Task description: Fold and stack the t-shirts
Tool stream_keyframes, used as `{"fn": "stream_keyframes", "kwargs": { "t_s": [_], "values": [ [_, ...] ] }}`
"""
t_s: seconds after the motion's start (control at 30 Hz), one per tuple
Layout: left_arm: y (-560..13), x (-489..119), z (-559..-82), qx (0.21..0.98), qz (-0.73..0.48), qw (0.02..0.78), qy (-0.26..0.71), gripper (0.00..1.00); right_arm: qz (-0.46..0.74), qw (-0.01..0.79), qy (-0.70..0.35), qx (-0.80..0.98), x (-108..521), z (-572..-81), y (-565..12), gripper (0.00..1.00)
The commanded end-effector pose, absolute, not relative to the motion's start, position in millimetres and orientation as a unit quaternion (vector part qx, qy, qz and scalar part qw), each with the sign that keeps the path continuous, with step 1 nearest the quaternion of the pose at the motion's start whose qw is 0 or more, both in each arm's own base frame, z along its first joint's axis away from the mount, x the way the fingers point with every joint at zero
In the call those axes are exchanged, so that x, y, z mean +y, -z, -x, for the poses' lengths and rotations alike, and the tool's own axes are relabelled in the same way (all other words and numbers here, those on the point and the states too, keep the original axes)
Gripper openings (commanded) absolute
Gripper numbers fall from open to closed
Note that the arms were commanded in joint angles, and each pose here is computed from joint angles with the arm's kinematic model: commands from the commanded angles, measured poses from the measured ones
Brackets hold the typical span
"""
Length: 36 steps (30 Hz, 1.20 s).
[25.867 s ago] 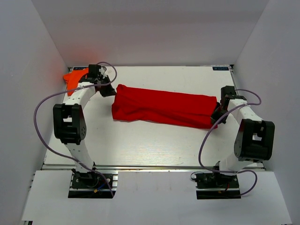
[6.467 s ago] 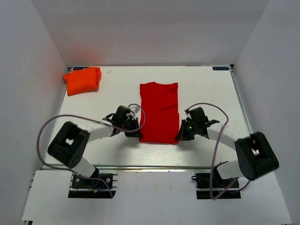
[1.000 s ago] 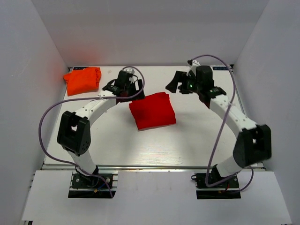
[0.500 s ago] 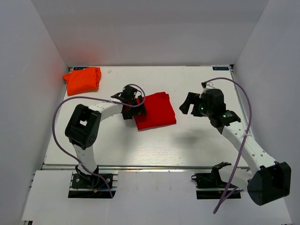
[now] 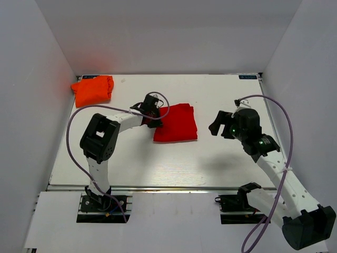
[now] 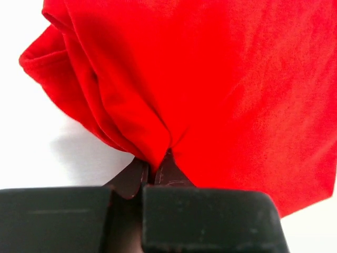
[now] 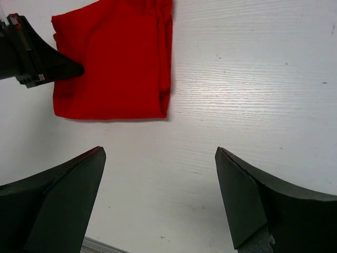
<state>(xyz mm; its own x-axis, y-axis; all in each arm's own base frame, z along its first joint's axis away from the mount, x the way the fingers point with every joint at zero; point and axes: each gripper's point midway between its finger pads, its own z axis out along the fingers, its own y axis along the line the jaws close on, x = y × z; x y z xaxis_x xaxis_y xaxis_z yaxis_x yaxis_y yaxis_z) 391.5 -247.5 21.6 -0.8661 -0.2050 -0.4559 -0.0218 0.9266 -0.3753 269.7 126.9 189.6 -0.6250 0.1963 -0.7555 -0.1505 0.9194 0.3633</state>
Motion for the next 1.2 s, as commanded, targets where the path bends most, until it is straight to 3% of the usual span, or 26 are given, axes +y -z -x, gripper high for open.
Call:
{"fn": "stream_keyframes", "kwargs": {
  "t_s": [0.0,0.43,0.57,1.0,1.17],
  "values": [
    [-25.4,-220.8,-401.1,0.954,-0.030,0.283,0.091,0.00,-0.026,0.448,-0.160,0.879,107.1,-264.2,-188.8,0.90],
    [-202.4,-163.3,-476.4,0.875,-0.188,0.444,-0.031,0.00,-0.040,0.448,-0.141,0.882,96.2,-256.9,-179.4,0.90],
    [-214.3,-138.1,-491.0,0.880,-0.208,0.421,-0.074,0.00,-0.047,0.447,-0.126,0.884,90.8,-257.9,-177.8,0.90],
    [-273.0,-42.1,-564.3,0.844,-0.202,0.468,-0.166,0.00,-0.052,0.428,-0.115,0.895,93.5,-268.9,-183.8,0.90],
    [-264.4,7.0,-587.6,0.849,-0.172,0.460,-0.196,0.00,-0.051,0.408,-0.112,0.905,97.2,-274.4,-178.2,0.90]
  ]
}}
